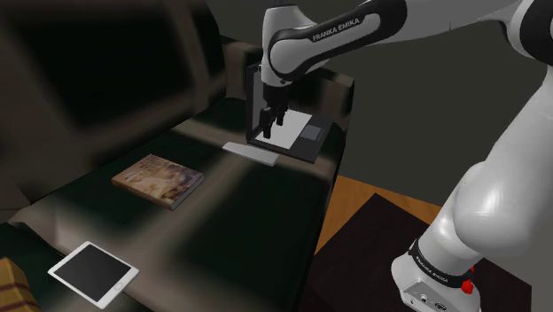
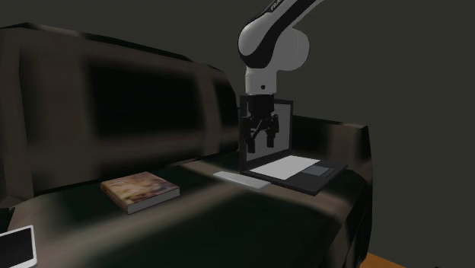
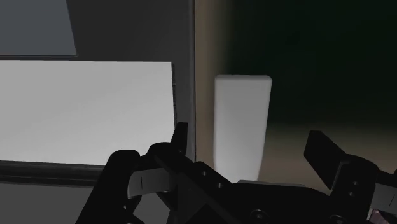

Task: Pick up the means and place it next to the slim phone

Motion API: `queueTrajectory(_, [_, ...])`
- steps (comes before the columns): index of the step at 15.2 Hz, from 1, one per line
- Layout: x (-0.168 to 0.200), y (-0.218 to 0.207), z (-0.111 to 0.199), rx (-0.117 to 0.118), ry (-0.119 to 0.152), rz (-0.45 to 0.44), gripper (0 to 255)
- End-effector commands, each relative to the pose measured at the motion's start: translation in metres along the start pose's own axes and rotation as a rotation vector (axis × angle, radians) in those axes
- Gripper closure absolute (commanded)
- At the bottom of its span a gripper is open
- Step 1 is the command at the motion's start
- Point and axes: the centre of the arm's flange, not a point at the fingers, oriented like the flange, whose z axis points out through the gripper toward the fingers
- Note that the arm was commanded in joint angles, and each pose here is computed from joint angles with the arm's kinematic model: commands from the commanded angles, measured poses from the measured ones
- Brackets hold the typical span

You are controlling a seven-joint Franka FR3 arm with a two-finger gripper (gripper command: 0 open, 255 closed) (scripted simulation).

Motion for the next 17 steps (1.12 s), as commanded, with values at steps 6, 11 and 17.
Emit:
queueTrajectory(6, [0.073, -0.01, 0.058, 0.019, -0.021, -0.048, 0])
queueTrajectory(11, [0.089, -0.013, 0.087, 0.023, -0.025, -0.058, 0])
queueTrajectory(17, [0.088, -0.014, 0.111, 0.023, -0.025, -0.058, 0])
